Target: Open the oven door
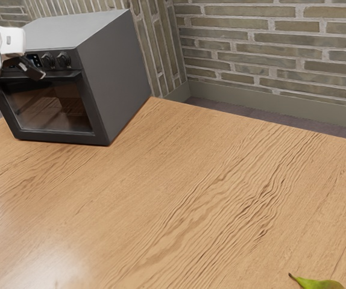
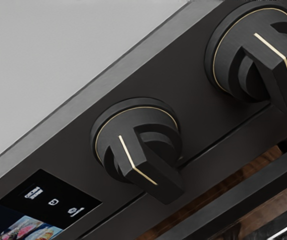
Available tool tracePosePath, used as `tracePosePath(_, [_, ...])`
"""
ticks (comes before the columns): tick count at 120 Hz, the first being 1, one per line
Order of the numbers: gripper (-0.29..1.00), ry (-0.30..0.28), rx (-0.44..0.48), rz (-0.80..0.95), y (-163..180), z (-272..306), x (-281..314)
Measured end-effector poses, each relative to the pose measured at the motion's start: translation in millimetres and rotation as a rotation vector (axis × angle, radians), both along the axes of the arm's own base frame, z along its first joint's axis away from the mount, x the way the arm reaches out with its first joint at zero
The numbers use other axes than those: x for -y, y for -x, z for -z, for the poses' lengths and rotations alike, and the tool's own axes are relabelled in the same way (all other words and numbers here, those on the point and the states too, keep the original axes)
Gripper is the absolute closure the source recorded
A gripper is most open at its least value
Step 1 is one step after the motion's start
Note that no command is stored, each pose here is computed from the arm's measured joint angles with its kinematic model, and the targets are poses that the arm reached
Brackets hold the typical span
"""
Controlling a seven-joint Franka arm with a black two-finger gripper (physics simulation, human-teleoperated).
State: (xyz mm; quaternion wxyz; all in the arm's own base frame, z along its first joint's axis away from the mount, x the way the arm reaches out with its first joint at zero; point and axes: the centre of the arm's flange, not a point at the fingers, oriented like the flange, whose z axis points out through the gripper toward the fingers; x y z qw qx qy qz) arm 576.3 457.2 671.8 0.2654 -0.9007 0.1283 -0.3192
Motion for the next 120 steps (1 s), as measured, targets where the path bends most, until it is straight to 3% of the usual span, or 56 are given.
tracePosePath(18, [0.00, -0.061, -0.017, 0.002, 14, 4, -23])
tracePosePath(60, [0.00, -0.185, -0.130, 0.108, 1, 27, -26])
tracePosePath(92, [0.00, -0.211, -0.174, 0.156, -9, 56, -40])
tracePosePath(120, [-0.01, -0.189, -0.196, 0.207, -14, 64, -33])
